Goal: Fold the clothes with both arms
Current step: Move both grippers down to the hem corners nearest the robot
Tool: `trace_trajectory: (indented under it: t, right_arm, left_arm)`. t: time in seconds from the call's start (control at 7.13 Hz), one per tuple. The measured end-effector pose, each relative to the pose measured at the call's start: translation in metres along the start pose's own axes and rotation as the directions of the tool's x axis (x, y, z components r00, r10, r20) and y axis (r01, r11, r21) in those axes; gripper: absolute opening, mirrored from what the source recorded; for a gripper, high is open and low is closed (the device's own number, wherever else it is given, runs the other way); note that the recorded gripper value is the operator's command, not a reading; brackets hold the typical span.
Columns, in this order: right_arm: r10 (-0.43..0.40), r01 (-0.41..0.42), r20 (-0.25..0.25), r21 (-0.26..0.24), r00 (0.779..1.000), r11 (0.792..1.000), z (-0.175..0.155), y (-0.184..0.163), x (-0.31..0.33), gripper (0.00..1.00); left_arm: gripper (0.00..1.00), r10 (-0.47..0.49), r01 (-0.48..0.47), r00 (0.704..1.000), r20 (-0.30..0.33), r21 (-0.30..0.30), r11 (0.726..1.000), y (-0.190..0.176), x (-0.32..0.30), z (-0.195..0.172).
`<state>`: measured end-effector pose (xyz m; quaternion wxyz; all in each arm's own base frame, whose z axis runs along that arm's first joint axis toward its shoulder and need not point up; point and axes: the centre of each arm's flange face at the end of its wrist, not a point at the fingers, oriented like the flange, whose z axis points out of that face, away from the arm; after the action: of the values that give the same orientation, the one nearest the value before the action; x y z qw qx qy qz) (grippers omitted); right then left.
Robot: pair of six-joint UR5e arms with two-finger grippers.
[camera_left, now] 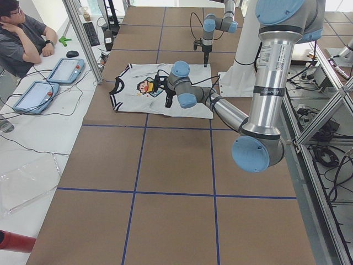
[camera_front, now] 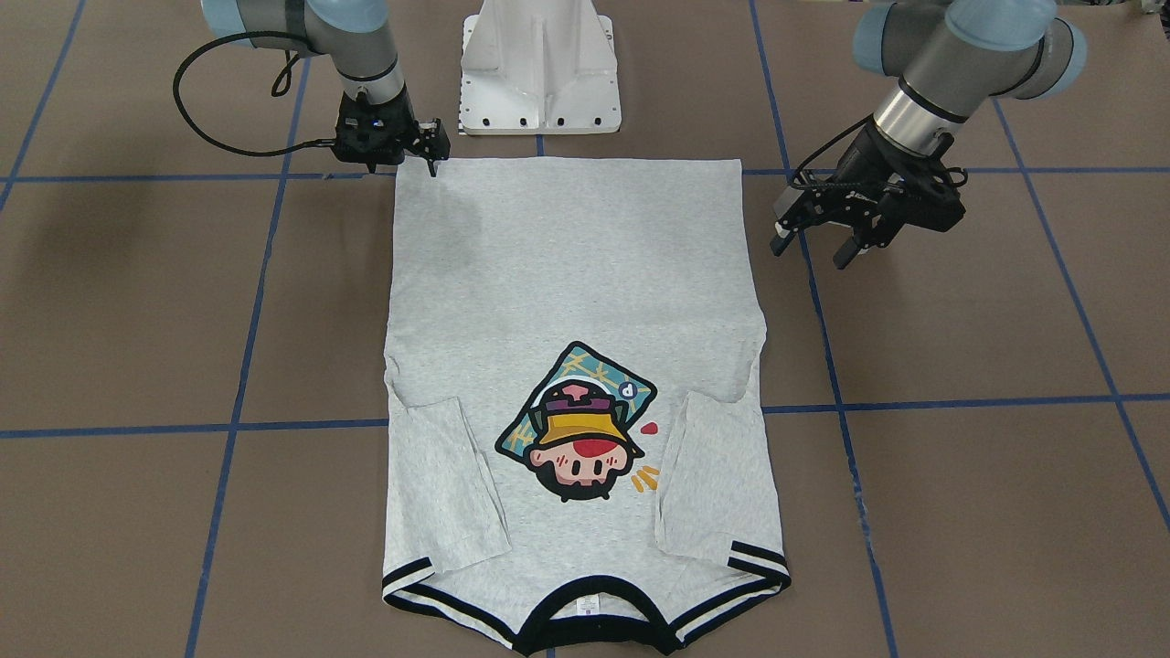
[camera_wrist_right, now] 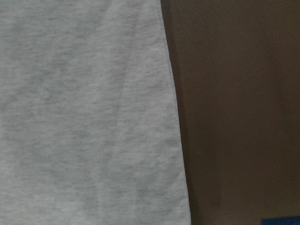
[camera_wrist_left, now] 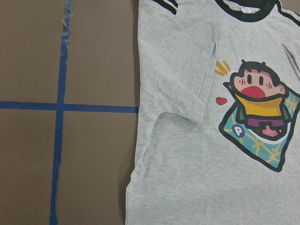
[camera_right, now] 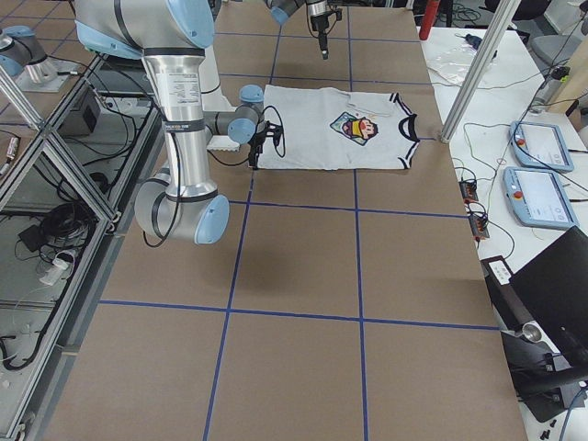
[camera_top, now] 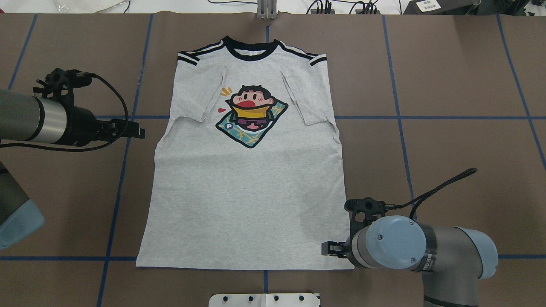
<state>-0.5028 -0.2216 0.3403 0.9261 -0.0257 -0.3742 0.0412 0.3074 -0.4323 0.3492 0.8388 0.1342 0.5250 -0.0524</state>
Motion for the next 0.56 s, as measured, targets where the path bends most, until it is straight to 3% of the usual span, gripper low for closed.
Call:
trace_trajectory:
  t: [0.14, 0.42, 0.56]
  right_arm:
    - [-0.005, 0.005, -0.001, -0.008, 1.000, 1.000, 0.0016, 0.0041, -0.0008, 0.97]
    - [-0.013, 0.013, -0.004, -0.020, 1.000, 1.000, 0.0041, 0.0111, -0.0015, 0.83]
    - [-0.014, 0.014, -0.004, -0.027, 1.000, 1.000, 0.0041, 0.0124, -0.0012, 0.83]
  left_arm:
    - [0.98, 0.000, 0.000, 1.000, 0.000, 0.000, 1.000, 0.0000, 0.0000, 0.0000]
    - [0.98, 0.000, 0.000, 1.000, 0.000, 0.000, 1.000, 0.0000, -0.0001, 0.0000]
    - [0.98, -0.001, 0.001, 1.000, 0.001, 0.001, 1.000, -0.0002, -0.0006, -0.0002]
